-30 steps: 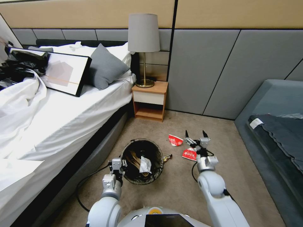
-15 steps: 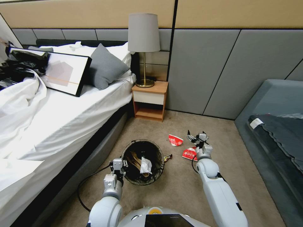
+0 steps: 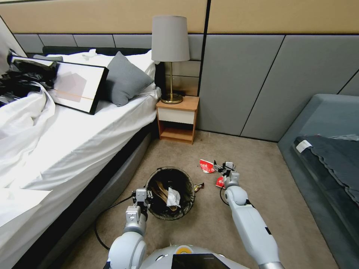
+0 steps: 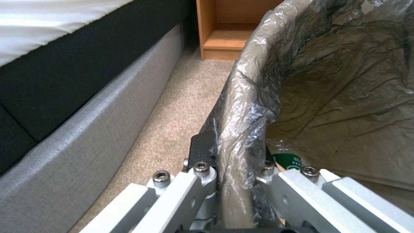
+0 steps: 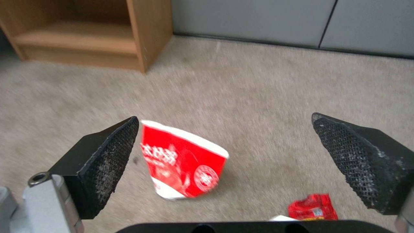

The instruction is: Pick up the trash bin, then pick up the garbage from the floor and place it into the trash bin.

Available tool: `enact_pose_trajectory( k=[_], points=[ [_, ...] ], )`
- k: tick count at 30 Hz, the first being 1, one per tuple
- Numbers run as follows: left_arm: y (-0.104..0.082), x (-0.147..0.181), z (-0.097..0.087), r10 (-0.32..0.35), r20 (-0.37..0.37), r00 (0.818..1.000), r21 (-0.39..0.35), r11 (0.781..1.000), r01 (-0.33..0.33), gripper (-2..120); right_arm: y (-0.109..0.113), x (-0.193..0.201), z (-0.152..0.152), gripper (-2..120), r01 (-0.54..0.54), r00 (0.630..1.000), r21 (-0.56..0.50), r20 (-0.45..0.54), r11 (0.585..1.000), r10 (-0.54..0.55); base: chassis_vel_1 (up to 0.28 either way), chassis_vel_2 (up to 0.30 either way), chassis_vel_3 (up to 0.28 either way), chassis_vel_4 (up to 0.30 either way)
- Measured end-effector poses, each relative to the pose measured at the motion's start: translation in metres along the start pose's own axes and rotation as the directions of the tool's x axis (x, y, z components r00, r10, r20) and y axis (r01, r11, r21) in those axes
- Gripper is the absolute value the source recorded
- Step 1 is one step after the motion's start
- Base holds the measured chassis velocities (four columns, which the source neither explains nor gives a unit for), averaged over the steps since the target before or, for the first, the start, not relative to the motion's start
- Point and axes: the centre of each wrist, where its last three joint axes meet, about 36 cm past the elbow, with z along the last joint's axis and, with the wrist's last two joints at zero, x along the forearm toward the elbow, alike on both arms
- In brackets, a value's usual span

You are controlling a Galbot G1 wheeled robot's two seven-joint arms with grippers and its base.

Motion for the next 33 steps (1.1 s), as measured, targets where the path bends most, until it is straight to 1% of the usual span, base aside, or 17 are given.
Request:
enact_pose_trajectory(
  k=[3, 6, 7, 15, 24, 33],
  points=[
    [0.0, 0.0, 0.001, 0.0, -0.002, 1.0, -0.001, 1.0, 0.0, 2, -0.003, -0.006, 0.007, 100, -0.006, 1.0, 0.008, -0.018, 1.0, 0.006, 0.0, 0.0, 0.0, 0.0],
    [0.0, 0.001, 0.001, 0.0, -0.004, 1.0, -0.003, 1.0, 0.0, 2, -0.014, -0.018, 0.022, 100, -0.023, 0.998, 0.033, -0.057, 0.999, 0.025, 0.0, 0.0, 0.0, 0.0],
    [0.0, 0.001, 0.002, 0.0, -0.006, 1.0, -0.004, 1.0, 0.0, 2, -0.02, -0.024, 0.029, 100, -0.037, 0.996, 0.044, -0.075, 0.998, 0.04, 0.0, 0.0, 0.0, 0.0],
    [0.0, 0.002, 0.004, 0.004, -0.013, 1.0, -0.009, 1.0, -0.004, 2, -0.038, -0.042, 0.041, 100, -0.058, 0.991, 0.061, -0.119, 0.996, 0.065, 0.0, 0.0, 0.0, 0.0],
    [0.0, 0.003, 0.004, 0.005, -0.016, 1.0, -0.012, 1.0, -0.006, 2, -0.045, -0.054, 0.044, 100, -0.07, 0.987, 0.068, -0.142, 0.995, 0.079, 0.0, 0.0, 0.0, 0.0],
    [-0.001, 0.004, 0.005, 0.004, -0.018, 1.0, -0.015, 1.0, -0.005, 2, -0.05, -0.06, 0.057, 100, -0.075, 0.972, 0.051, -0.219, 0.996, 0.085, 0.0, 0.0, 0.0, 0.0]
  ],
)
